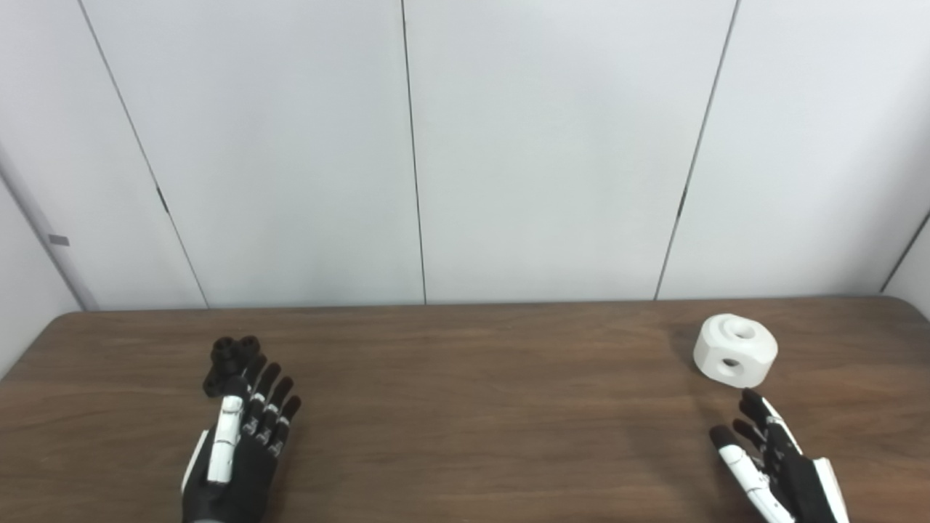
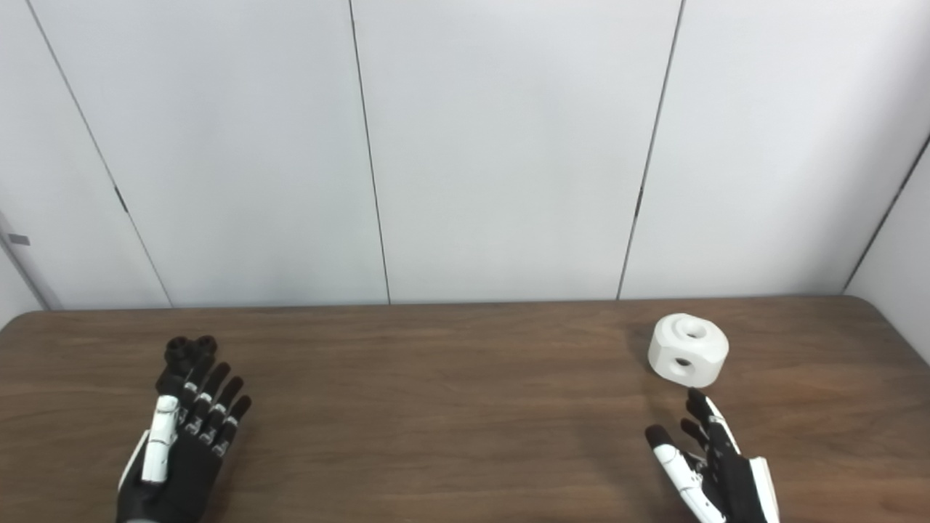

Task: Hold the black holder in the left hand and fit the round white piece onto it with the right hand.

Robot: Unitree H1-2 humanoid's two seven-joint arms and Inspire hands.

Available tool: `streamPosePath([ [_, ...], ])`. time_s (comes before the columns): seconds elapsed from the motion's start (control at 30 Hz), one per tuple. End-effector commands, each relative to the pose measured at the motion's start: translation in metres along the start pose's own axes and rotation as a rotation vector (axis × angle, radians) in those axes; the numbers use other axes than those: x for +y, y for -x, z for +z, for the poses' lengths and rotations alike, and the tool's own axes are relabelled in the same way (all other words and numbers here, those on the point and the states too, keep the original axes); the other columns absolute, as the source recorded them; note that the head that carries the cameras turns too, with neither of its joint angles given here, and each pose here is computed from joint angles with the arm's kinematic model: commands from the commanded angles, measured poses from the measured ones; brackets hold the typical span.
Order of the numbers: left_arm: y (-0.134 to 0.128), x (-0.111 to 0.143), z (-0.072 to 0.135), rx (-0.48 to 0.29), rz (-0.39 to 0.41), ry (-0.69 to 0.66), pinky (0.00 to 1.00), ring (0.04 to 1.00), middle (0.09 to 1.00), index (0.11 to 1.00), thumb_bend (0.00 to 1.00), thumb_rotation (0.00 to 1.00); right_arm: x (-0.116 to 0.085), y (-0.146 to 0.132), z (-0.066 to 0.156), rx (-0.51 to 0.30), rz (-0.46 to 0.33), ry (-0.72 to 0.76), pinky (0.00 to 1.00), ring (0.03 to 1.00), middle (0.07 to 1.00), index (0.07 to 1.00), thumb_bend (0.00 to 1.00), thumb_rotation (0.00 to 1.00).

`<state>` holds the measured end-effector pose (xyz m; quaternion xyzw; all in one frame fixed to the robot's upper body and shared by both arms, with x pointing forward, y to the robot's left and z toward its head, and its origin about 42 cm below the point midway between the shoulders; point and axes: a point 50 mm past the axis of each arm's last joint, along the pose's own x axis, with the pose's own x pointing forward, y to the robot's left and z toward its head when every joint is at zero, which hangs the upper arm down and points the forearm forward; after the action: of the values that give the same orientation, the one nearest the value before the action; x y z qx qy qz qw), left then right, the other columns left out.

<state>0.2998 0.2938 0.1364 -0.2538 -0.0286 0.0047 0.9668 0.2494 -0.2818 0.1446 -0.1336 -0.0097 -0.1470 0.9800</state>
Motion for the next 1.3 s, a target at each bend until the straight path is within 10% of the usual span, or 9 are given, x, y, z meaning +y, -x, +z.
streamPosePath([
  [0.0,-0.007,-0.006,0.014,-0.065,-0.041,-0.034,1.00,1.000,1.000,1.000,0.70,0.59,0.000,-0.003,0.006,-0.049,-0.004,0.013,0.70,0.887,0.918,0.916,0.64,0.71],
  [0.53,-0.003,-0.008,0.010,-0.134,-0.036,-0.097,1.00,1.000,1.000,1.000,0.66,0.51,-0.001,-0.001,0.002,-0.022,0.004,-0.012,0.69,0.896,0.935,0.921,0.65,0.72],
  [0.63,0.003,-0.014,0.009,-0.227,-0.014,-0.369,0.93,0.975,1.000,0.976,0.60,0.43,-0.003,0.001,-0.001,-0.020,0.008,-0.020,0.69,0.908,0.950,0.941,0.62,0.71],
  [0.73,0.006,-0.024,0.017,-0.382,0.008,-0.706,0.62,0.789,0.864,0.841,0.56,0.33,-0.007,0.002,-0.004,-0.024,0.011,-0.025,0.74,0.918,0.948,0.938,0.61,0.73],
  [0.9,0.001,-0.041,0.048,-0.578,0.108,-1.032,0.55,0.697,0.770,0.777,0.64,0.29,-0.008,0.002,-0.003,-0.039,0.016,-0.063,0.86,0.989,0.991,0.980,0.43,0.69],
  [1.27,-0.005,-0.055,0.097,-0.601,0.442,-1.497,0.51,0.716,0.853,0.882,0.92,0.52,-0.025,-0.012,-0.017,-0.023,-0.034,0.007,0.80,0.905,0.939,0.953,0.55,0.81],
])
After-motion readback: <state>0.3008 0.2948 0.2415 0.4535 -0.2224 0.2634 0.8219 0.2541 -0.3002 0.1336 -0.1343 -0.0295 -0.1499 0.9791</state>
